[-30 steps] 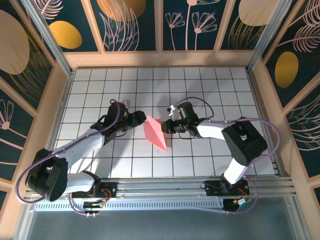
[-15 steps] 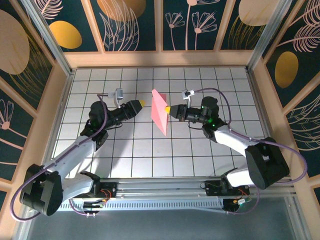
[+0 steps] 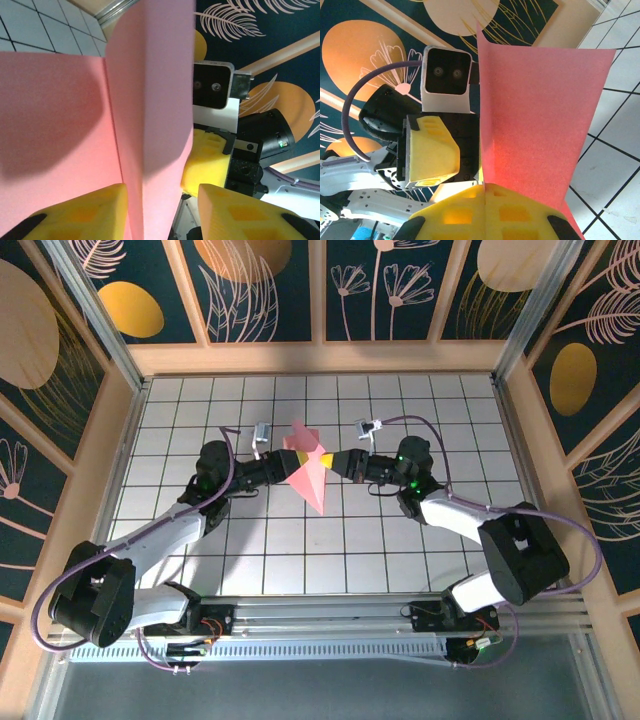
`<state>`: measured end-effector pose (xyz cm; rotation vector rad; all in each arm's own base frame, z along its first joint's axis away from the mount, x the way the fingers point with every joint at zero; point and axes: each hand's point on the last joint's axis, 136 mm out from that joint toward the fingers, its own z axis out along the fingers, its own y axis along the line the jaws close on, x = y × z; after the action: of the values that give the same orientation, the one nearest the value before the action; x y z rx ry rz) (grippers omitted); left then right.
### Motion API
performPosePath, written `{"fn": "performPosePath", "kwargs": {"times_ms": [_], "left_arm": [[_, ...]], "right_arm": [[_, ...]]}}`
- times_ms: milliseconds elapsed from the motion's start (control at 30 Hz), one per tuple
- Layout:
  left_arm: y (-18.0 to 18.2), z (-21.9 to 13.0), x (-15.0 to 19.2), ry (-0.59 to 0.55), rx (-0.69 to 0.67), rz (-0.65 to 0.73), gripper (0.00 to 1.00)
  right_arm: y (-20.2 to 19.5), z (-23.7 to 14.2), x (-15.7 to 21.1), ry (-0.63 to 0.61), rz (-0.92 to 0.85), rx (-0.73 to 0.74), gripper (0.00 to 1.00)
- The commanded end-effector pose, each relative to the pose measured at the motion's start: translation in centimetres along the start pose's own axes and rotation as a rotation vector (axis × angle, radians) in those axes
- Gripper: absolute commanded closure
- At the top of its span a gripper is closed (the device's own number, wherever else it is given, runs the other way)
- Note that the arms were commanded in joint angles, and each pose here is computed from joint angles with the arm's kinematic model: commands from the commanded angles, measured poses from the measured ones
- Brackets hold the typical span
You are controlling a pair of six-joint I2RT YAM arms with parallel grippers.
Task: Fold a paper plane with a square sheet of paper (fold left side to right side)
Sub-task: Turn over the paper at the center of the table.
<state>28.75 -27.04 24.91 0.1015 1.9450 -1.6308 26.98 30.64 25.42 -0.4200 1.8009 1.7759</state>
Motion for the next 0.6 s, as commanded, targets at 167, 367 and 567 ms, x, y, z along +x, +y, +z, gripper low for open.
{"fn": "performPosePath", "kwargs": {"times_ms": [167,367,567], "left_arm": [[-1.1,0.1,-1.3,-0.038,0.009,0.067,0.8],[-0.9,0.0,-1.6,-0.058,-0.009,0.069,0.95],[-1.3,-0.3,-2.0,-0.09,-0.006,0.072,1.0]], "right_arm": [[1.6,0.3,-0.5,-0.008,-0.038,-0.057,1.0],[1.3,0.2,-0.4,-0.003,-0.032,-0.037,1.0],[0.4,-0.9,-0.9,-0.043,-0.06,0.092,0.77]]}}
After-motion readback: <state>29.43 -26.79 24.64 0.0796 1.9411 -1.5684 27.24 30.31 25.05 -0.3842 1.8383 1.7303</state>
